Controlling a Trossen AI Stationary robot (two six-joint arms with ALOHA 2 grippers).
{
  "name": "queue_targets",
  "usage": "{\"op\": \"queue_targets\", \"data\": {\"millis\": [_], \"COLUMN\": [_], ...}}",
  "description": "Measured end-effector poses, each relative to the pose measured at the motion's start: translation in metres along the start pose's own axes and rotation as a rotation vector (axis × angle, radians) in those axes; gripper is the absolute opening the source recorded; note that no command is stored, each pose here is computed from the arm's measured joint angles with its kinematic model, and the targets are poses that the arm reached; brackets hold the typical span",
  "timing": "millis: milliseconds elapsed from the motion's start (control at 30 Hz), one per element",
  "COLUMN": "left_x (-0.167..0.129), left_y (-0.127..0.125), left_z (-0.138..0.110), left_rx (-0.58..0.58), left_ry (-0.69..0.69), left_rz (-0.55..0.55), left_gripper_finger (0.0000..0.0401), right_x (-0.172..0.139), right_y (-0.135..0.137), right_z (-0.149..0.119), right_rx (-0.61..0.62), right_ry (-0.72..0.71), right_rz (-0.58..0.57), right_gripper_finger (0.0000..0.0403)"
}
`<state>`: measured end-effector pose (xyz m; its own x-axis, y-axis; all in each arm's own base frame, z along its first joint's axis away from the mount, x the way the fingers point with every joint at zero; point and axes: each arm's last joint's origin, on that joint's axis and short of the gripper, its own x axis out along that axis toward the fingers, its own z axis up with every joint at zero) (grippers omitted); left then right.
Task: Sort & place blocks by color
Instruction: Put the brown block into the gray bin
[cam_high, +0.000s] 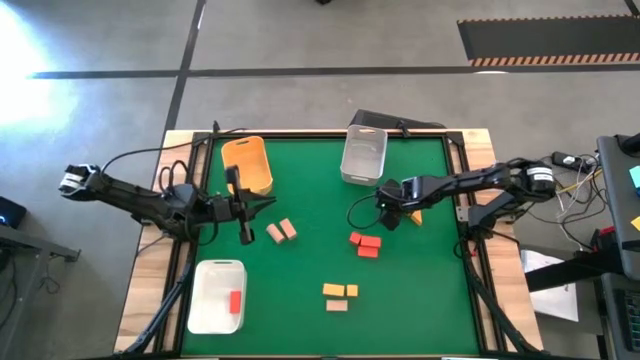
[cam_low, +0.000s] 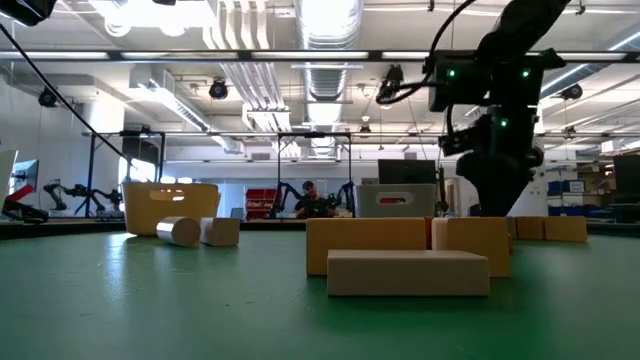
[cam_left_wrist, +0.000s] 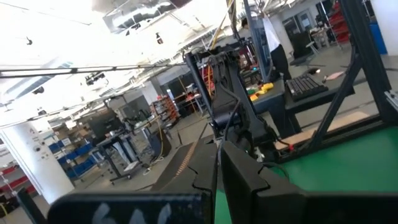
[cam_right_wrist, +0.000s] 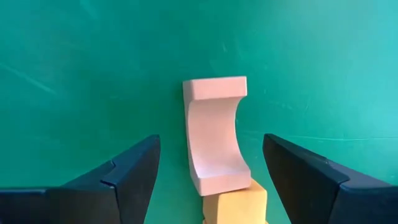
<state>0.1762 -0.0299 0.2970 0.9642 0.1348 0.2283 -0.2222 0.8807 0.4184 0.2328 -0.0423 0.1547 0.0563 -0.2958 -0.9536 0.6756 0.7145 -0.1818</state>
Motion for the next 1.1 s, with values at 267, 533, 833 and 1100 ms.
{"op": "queue_targets", "data": {"millis": [267, 533, 833, 1100], "left_x": [0.001, 0.001, 0.001, 0.002], "left_y": [-0.001, -0.001, -0.001, -0.001], "left_z": [-0.001, -0.001, -0.001, -0.001], "left_rx": [0.01, 0.009, 0.006, 0.006], "left_ry": [0.006, 0.007, 0.005, 0.005], "left_rz": [-0.002, -0.002, -0.002, -0.002], "left_gripper_finger": [0.0005, 0.0005, 0.0005, 0.0005], "right_x": [0.019, 0.02, 0.02, 0.004], "right_y": [0.007, 0.009, 0.009, 0.009], "right_z": [0.0, 0.002, 0.004, 0.01], "right_rx": [-0.021, 0.006, 0.046, 0.063], "right_ry": [0.052, 0.047, 0.017, -0.018], "right_rz": [-0.041, -0.021, -0.025, 0.028], "right_gripper_finger": [0.027, 0.0181, 0.0118, 0.0118]}}
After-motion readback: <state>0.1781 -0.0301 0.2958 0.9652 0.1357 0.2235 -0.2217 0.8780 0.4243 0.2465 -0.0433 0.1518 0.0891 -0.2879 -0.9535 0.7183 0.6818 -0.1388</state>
